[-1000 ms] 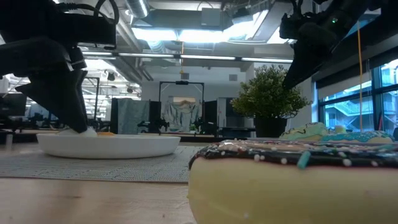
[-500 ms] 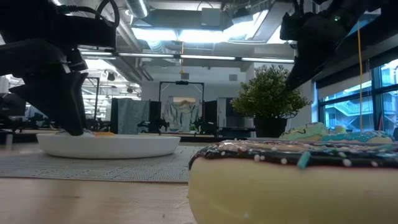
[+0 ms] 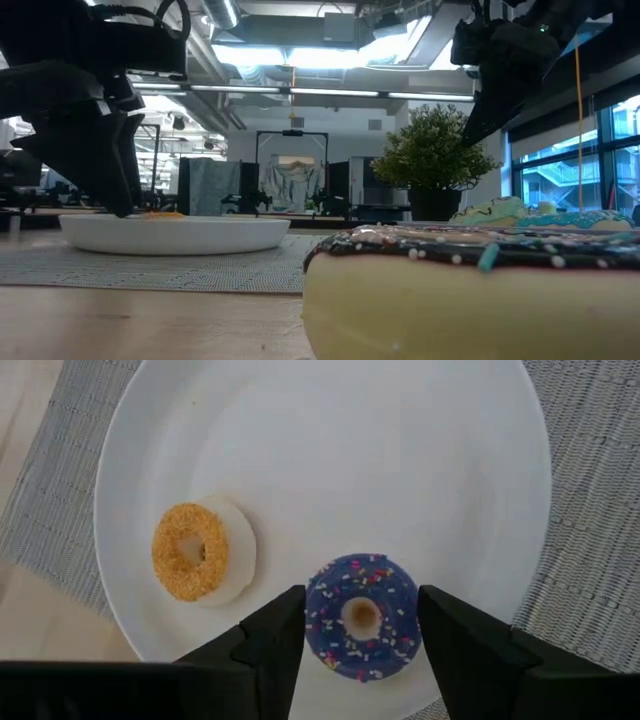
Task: Pick & Place donuts
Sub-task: Put the small purple donut on the white plate, then put the big purple donut on the purple plate
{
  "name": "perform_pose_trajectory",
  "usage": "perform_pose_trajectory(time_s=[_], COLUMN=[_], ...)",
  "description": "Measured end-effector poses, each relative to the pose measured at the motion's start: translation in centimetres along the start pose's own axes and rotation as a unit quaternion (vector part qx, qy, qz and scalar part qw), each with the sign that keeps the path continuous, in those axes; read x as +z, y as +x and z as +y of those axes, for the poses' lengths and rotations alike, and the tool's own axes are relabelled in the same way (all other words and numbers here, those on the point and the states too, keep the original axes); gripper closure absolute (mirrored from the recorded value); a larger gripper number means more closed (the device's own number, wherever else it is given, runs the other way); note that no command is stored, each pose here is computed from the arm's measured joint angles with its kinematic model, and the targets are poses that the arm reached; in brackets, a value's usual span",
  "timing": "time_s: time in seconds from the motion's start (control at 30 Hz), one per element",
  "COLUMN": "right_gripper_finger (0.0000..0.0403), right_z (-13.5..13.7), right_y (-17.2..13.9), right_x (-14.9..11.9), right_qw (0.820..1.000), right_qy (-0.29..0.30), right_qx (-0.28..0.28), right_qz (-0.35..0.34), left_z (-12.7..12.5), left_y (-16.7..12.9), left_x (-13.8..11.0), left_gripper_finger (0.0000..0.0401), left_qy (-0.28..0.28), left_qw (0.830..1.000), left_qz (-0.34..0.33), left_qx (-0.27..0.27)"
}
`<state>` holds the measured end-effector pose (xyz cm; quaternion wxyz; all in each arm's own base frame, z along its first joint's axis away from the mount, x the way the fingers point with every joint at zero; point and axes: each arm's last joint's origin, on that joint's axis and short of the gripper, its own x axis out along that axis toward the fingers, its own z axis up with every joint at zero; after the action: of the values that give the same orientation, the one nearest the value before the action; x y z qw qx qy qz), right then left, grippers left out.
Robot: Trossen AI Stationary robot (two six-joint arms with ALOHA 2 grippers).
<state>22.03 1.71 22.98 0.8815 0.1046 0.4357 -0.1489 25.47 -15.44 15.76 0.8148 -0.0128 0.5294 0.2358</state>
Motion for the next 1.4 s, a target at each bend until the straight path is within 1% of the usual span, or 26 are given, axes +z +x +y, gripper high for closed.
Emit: perform_pose_trajectory(time_s=[0.13,0.3,0.4,0.5,0.63,0.77,0.87,0.93,1.0,1.03,1.07,1.1,1.2,1.27,1.4], right_gripper_finger=[0.0223,0.0224,0.0224,0.0224,0.0224,0.0224,0.0224,0.0224,0.0224,0.0224,0.0224,0.0224,0.0224,0.0224,0.0224], right_z=[0.0,0.0,0.0,0.0,0.0,0.0,0.1,0.1,0.1,0.1,0.1,0.2,0.3,0.4,0.7], right_y=[0.0,0.0,0.0,0.0,0.0,0.0,0.0,0.0,0.0,0.0,0.0,0.0,-0.1,-0.1,-0.2], right_x=[0.0,0.0,0.0,0.0,0.1,0.4,0.4,0.4,0.5,0.5,0.6,0.7,1.1,1.3,1.7], right_qw=[1.000,1.000,1.000,1.000,1.000,0.999,0.997,0.996,0.993,0.991,0.989,0.987,0.979,0.977,0.974], right_qy=[0.000,0.000,0.001,0.001,0.007,0.045,0.072,0.088,0.112,0.127,0.142,0.157,0.196,0.202,0.205], right_qx=[0.000,0.000,0.000,-0.004,-0.012,-0.008,-0.006,-0.005,-0.003,-0.001,0.001,0.004,0.017,0.026,0.042], right_qz=[0.000,0.000,-0.001,-0.003,-0.011,-0.023,-0.026,-0.027,-0.029,-0.032,-0.035,-0.039,-0.056,-0.068,-0.083], left_z=[0.3,1.6,2.5,3.1,3.8,4.3,4.8,5.1,5.6,5.8,5.9,5.9,5.3,5.1,5.0], left_y=[-0.5,-2.7,-4.2,-5.5,-7.4,-9.4,-10.7,-11.2,-11.6,-11.7,-11.8,-11.9,-12.3,-12.4,-11.8], left_x=[0.2,1.1,1.4,1.5,1.2,0.4,-0.6,-1.4,-2.3,-2.6,-3.0,-3.2,-3.8,-4.1,-5.6], left_gripper_finger=[0.0213,0.0214,0.0212,0.0213,0.0213,0.0211,0.0213,0.0214,0.0216,0.0216,0.0216,0.0216,0.0214,0.0212,0.0213], left_qy=[0.001,-0.033,-0.071,-0.116,-0.180,-0.227,-0.241,-0.241,-0.217,-0.197,-0.180,-0.174,-0.214,-0.251,-0.332], left_qw=[1.000,0.998,0.996,0.992,0.978,0.964,0.960,0.961,0.969,0.974,0.977,0.976,0.963,0.954,0.925], left_qz=[-0.004,-0.043,-0.049,-0.033,-0.003,-0.011,-0.004,0.004,0.016,0.027,0.043,0.059,0.089,0.099,0.147], left_qx=[0.007,0.018,-0.004,-0.046,-0.107,-0.138,-0.145,-0.138,-0.117,-0.110,-0.108,-0.112,-0.137,-0.133,-0.110])
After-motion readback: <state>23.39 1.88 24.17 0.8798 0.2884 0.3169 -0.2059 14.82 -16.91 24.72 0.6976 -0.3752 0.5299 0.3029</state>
